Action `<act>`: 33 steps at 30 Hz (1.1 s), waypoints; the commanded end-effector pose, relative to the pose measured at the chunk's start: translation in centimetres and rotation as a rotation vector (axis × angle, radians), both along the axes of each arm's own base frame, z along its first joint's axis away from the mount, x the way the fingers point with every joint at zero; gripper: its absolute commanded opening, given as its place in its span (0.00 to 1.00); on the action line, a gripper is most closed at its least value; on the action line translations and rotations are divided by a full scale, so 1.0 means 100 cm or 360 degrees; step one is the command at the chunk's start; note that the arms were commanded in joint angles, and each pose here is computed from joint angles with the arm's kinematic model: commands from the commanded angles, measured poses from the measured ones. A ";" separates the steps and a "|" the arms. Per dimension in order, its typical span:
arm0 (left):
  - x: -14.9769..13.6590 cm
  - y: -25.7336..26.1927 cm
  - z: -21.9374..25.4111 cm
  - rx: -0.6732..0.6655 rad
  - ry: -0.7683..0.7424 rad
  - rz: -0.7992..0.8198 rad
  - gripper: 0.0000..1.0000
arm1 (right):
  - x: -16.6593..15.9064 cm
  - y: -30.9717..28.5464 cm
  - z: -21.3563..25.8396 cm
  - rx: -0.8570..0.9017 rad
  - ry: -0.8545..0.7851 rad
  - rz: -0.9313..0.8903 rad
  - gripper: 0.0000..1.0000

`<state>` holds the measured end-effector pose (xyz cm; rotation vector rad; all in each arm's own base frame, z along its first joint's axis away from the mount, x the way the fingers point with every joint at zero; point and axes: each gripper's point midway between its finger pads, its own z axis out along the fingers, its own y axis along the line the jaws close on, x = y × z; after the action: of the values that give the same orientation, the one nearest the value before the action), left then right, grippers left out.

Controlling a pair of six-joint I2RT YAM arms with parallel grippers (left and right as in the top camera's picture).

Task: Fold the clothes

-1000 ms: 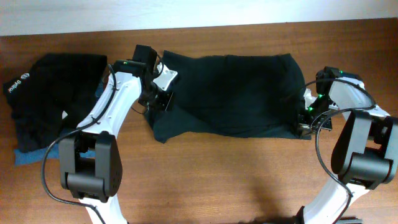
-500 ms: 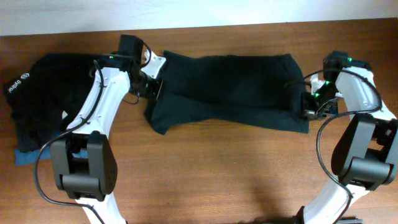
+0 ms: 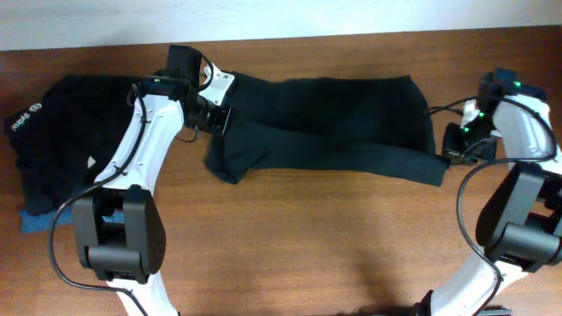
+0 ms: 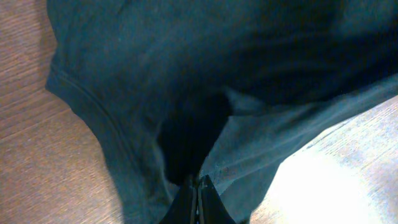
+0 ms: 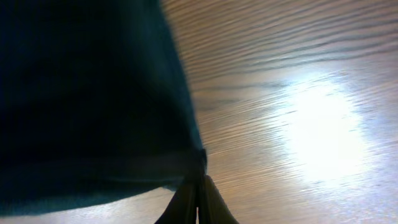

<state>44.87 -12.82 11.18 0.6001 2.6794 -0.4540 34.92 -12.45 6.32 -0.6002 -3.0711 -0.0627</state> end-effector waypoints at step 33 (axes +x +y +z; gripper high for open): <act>0.031 -0.009 -0.001 0.0220 -0.0230 0.0017 0.01 | 0.069 0.018 0.013 -0.0100 -0.0388 0.0119 0.08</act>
<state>47.28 -14.45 11.77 0.6532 2.5720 -0.2761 41.44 -9.73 6.90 -0.4827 -3.3208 -0.1189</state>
